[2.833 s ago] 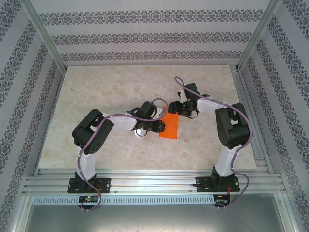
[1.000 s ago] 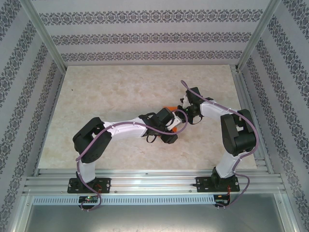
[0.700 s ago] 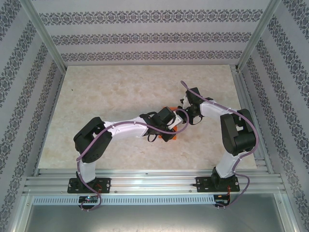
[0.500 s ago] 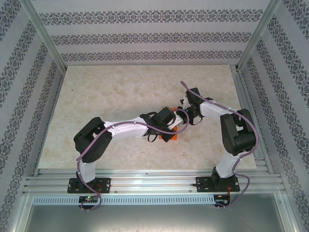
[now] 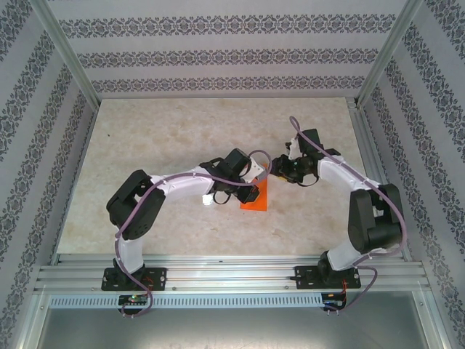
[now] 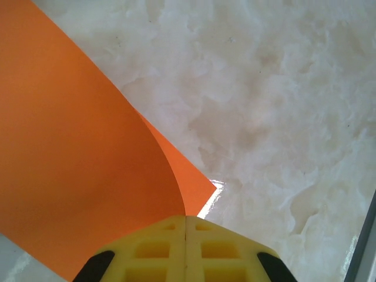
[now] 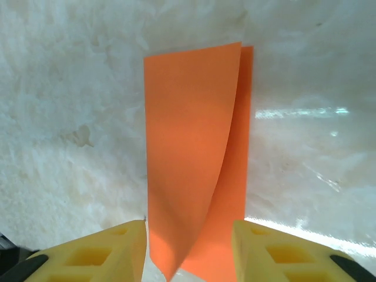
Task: Fold a paper plane with a square sheet of paper (fold left side to right side)
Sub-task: Fold the triangle a second time at the center of the table.
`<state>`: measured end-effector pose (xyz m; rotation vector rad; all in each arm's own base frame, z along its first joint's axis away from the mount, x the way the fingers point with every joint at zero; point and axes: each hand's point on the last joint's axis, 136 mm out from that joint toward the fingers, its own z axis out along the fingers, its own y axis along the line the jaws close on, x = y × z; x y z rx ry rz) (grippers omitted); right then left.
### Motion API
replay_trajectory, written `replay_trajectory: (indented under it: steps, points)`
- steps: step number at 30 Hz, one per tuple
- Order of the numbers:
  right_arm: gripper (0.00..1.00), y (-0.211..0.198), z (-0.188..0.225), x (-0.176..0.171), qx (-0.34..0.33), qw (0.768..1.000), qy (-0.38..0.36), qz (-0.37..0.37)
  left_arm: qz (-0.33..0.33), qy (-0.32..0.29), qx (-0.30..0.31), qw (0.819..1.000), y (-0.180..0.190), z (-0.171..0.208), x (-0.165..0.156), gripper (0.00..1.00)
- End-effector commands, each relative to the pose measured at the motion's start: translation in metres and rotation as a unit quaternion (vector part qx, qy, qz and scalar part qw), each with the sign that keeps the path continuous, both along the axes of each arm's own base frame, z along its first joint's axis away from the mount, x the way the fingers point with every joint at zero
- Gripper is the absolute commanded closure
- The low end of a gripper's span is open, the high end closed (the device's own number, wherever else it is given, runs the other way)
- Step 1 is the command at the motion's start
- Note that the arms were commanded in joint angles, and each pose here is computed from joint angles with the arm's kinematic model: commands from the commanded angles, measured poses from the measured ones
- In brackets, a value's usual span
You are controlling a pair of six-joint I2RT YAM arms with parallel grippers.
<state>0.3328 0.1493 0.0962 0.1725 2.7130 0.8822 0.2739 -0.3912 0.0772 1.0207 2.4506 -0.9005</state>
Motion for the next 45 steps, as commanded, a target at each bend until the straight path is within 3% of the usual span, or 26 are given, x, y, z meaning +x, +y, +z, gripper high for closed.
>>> replay_trajectory:
  steps: [1, 7, 12, 25, 36, 45]
  points:
    - [0.63, -0.008, 0.001, -0.012, -0.003, 1.0, -0.018, -0.004, -0.008, 0.018, -0.032, 0.999, -0.003, 0.004, 0.004, 1.0]
    - [0.91, 0.003, -0.01, -0.04, 0.052, 0.998, -0.015, -0.019, -0.005, 0.032, -0.037, 0.999, 0.007, -0.001, 0.015, 1.0]
    - [0.98, 0.017, -0.03, -0.061, 0.057, 0.998, 0.003, -0.012, 0.001, 0.032, -0.036, 0.999, 0.014, -0.004, 0.022, 1.0]
    - [1.0, 0.039, -0.061, -0.073, 0.033, 0.999, 0.036, 0.006, 0.014, 0.024, -0.024, 0.999, 0.023, -0.013, 0.036, 1.0]
    - [1.0, 0.028, -0.097, -0.091, -0.066, 0.993, 0.099, 0.012, 0.024, 0.018, -0.003, 1.0, 0.029, -0.023, 0.046, 0.99]
    - [0.99, 0.023, -0.104, -0.097, -0.092, 0.989, 0.113, 0.021, 0.036, 0.011, 0.007, 0.999, 0.033, -0.029, 0.059, 0.99]
